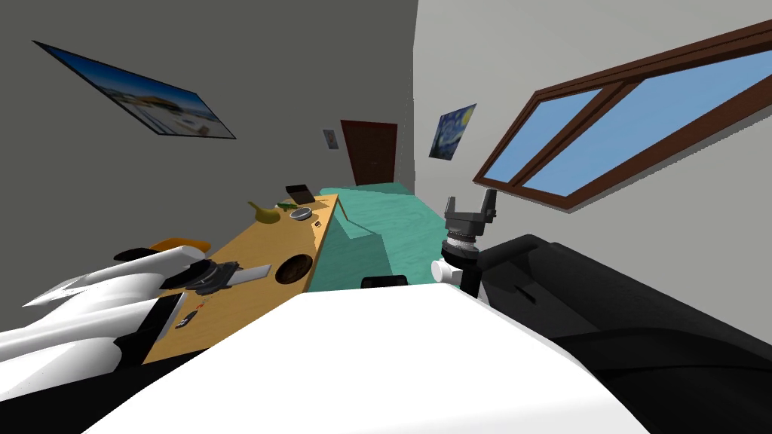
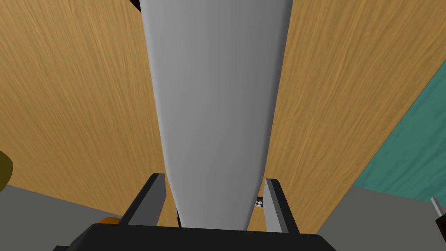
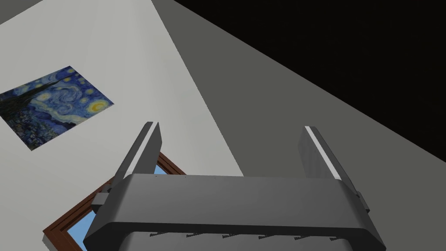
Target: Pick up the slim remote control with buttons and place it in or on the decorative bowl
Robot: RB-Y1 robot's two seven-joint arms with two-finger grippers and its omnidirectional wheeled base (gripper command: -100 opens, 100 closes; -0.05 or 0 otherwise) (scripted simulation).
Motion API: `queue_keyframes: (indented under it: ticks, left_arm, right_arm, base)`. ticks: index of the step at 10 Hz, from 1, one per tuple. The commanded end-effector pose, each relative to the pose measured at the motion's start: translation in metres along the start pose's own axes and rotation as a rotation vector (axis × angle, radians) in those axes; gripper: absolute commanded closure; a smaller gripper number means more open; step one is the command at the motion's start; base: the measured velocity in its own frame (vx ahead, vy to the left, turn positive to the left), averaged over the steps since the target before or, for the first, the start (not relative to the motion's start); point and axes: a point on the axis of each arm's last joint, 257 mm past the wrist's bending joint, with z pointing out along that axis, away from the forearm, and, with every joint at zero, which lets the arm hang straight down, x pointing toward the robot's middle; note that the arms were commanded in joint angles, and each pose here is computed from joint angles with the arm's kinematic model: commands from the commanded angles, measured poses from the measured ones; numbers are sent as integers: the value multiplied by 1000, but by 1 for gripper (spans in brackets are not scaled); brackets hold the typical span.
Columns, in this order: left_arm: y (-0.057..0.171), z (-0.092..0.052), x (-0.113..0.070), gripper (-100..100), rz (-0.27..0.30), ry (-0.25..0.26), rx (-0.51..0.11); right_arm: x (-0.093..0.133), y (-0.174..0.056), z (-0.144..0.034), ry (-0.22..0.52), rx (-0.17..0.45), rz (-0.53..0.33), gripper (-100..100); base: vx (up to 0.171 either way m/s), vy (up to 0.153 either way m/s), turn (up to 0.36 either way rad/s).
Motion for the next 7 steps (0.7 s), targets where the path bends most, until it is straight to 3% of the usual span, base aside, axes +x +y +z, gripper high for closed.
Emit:
queue_keyframes:
  ticks: [1, 3, 5, 7]
  left_arm:
    - [7, 2, 10, 100, 11, 30, -23]
    - [17, 7, 25, 100, 22, 76, -50]
    - [17, 7, 25, 100, 22, 76, -50]
    - [32, 14, 52, 100, 40, 153, -92]
  right_arm:
    - [0, 0, 0, 0, 0, 0, 0]
    - [0, 0, 0, 0, 0, 0, 0]
    - [0, 0, 0, 0, 0, 0, 0]
    - [0, 0, 0, 0, 0, 0, 0]
  base:
    - [88, -12, 17]
    - [90, -10, 16]
    - [41, -2, -1]
    - [89, 4, 31]
